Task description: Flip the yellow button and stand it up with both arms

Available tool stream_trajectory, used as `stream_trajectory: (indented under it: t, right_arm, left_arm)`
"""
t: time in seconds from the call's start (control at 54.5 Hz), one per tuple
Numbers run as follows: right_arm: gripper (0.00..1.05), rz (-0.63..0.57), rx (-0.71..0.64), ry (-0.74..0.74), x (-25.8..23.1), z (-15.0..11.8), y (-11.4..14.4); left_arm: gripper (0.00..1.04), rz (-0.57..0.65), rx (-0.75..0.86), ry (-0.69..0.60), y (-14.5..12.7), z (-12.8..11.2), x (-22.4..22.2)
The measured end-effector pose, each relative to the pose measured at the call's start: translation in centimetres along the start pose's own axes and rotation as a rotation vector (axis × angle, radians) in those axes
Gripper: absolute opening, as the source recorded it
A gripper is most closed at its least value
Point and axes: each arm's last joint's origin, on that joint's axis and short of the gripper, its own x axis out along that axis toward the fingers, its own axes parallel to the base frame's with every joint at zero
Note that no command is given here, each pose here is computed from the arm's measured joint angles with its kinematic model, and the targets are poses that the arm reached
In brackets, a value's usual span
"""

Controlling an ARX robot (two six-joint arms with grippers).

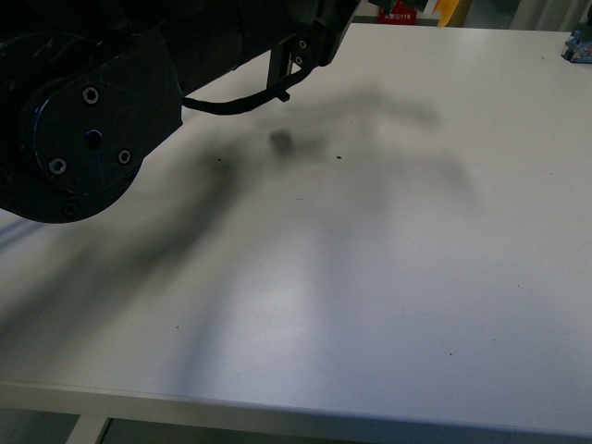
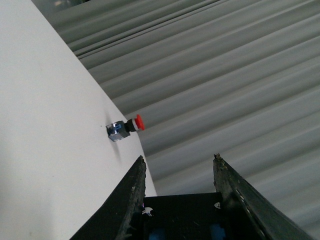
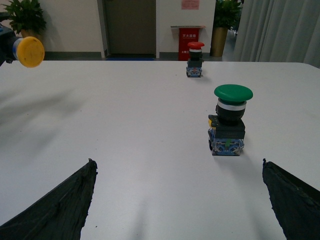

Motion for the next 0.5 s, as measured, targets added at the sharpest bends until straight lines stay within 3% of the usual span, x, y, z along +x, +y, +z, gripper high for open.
stream_trajectory:
  t: [0.496]
  right_arm:
    - [0.97, 0.000, 0.000, 0.000, 0.00, 0.00, 0.00]
  left_arm:
    - [0.35, -0.060, -0.077, 0.005, -0.06, -0.61, 0.34]
